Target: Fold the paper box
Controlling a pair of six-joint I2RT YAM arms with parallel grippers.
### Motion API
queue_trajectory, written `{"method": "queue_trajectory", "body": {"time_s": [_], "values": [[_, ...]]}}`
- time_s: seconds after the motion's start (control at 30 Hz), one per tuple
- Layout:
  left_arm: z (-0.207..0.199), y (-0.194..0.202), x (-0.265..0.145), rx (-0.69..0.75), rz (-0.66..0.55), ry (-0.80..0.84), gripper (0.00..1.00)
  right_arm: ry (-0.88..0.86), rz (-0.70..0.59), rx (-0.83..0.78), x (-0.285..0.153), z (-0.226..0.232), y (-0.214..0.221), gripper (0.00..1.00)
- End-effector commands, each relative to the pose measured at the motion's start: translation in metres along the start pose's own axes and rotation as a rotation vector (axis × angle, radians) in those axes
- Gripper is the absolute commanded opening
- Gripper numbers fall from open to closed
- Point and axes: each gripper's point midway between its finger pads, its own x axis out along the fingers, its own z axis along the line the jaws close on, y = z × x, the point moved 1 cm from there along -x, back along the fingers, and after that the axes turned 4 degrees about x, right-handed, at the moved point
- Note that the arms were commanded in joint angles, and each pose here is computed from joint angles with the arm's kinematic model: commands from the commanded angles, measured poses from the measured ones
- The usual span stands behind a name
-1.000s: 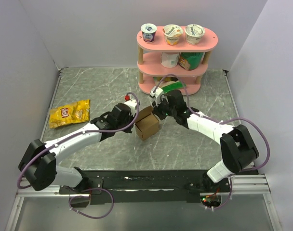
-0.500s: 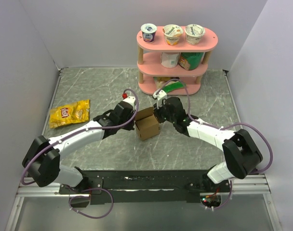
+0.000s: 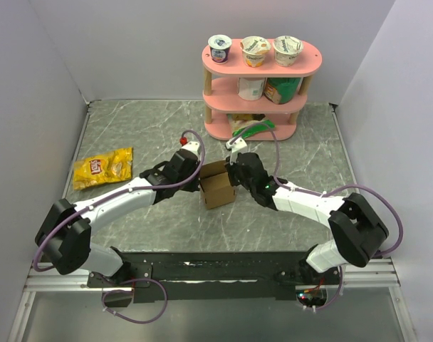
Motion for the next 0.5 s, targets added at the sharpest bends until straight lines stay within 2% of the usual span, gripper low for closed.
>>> {"method": "queue_trajectory", "body": {"time_s": [0.0, 0.33, 0.4, 0.47], "values": [[-0.038, -0.033, -0.005, -0.043, -0.108, 0.131, 0.01, -0.066, 0.010, 0.041, -0.004, 0.034, 0.006, 0.00], [-0.039, -0.033, -0.010, -0.031, -0.118, 0.133, 0.02, 0.004, 0.047, 0.083, -0.003, 0.038, 0.032, 0.00], [-0.037, -0.032, -0.013, -0.025, -0.130, 0.136, 0.07, 0.029, 0.033, 0.091, -0.003, 0.035, 0.031, 0.00], [-0.037, -0.030, -0.016, -0.019, -0.137, 0.143, 0.28, 0.046, 0.018, 0.100, -0.005, 0.031, 0.032, 0.00]]}}
